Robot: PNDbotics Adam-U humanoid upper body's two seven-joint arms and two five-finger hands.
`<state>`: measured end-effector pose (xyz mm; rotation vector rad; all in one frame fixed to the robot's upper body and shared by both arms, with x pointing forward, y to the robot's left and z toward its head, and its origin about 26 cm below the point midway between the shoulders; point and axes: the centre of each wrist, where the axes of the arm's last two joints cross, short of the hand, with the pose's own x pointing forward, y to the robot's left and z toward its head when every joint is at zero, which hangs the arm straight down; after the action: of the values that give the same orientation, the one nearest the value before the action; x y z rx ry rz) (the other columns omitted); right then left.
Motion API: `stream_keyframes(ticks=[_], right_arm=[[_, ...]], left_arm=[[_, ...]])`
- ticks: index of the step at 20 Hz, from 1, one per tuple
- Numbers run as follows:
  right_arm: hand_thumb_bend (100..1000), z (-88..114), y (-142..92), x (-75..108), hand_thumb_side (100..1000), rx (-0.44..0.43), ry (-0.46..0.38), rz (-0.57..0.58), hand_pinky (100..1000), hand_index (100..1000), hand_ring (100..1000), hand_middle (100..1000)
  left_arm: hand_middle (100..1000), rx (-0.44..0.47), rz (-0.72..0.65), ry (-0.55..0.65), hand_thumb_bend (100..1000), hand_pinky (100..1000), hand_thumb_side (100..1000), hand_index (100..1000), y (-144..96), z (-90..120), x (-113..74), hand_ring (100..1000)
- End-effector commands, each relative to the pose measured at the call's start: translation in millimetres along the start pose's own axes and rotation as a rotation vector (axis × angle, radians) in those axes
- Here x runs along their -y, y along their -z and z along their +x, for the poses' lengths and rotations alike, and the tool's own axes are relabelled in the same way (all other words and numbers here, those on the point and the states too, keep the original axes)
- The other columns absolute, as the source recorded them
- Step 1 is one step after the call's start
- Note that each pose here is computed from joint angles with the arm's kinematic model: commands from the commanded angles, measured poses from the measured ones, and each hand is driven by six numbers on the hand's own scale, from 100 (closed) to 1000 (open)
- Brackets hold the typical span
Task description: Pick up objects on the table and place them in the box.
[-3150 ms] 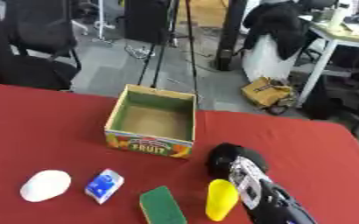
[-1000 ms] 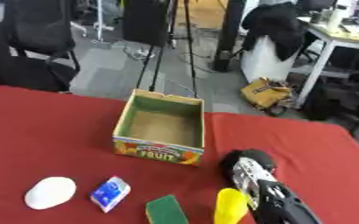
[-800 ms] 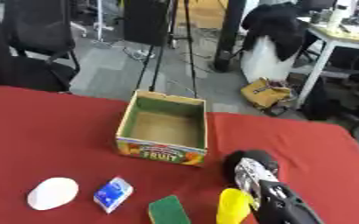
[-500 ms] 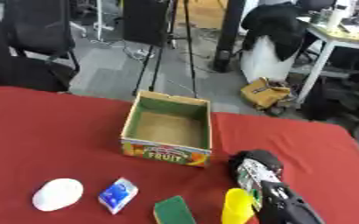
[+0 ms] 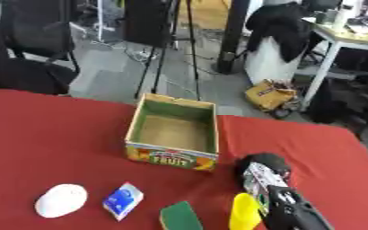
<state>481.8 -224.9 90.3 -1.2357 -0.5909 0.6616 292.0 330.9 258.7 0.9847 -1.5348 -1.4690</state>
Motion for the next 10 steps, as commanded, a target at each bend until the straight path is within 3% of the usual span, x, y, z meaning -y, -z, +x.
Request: stream_keyframes(ticks=[1, 10], right_arm=[[100, -4.9, 6.8, 28.6, 345, -0.002, 0.028, -0.052, 291, 328, 355, 204], [100, -2.1, 3.9, 53.2, 350, 0.021, 0.034, -0.08, 273, 310, 336, 181]], left_arm=[[915, 0.006, 0.018, 0.03, 100, 934, 885, 1000, -2.4, 1.2, -11.3, 976], [915, 0.006, 0.015, 0.036, 100, 931, 882, 1000, -2.9, 0.6, -12.8, 976]])
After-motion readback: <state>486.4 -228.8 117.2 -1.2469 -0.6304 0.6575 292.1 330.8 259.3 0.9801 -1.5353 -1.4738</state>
